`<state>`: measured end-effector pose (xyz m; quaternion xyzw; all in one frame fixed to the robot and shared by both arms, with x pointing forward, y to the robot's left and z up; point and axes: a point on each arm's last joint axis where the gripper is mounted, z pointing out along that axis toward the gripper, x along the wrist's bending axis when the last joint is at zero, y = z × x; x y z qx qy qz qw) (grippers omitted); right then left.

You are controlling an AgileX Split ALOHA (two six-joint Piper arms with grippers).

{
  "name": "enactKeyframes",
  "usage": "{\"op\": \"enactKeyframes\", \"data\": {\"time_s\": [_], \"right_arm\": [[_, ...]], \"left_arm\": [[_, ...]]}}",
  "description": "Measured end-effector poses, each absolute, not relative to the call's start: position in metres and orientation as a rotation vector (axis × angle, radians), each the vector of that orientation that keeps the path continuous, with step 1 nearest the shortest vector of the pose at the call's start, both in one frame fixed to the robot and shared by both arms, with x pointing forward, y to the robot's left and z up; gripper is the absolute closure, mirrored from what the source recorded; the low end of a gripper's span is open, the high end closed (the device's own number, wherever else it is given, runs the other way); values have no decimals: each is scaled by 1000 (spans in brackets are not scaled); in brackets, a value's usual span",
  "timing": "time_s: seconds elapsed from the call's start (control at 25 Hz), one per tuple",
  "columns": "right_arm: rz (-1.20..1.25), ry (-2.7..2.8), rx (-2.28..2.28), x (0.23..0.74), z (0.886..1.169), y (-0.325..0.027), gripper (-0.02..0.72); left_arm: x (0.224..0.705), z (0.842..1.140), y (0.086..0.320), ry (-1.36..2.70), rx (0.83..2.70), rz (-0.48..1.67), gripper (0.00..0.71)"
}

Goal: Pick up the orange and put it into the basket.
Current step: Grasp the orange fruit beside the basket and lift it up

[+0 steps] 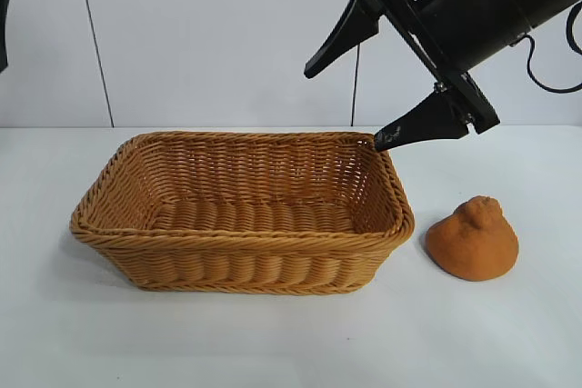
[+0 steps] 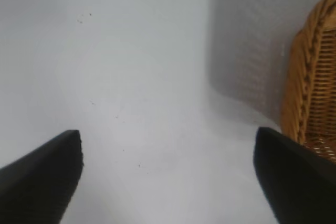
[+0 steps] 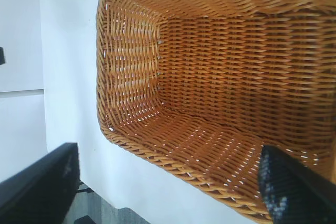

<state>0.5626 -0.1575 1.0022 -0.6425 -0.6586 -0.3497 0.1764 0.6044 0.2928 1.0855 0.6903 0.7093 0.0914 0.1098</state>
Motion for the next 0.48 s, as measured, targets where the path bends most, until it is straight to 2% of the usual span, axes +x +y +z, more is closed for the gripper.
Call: {"op": "enactKeyframes", "data": {"time_s": [0.16,0.32,0.48], "right_arm": [[-988,-1865,-1817,562,1002,-157,72],[-988,-1865,-1817,562,1002,-157,72],[-988,-1865,-1817,562,1002,-157,72]], "left_arm": [[564,1106,294,2059,2012,302,79],[508,1108,295,2062,2016,296,79],[448,1098,296,2067,2022,291,79]]}}
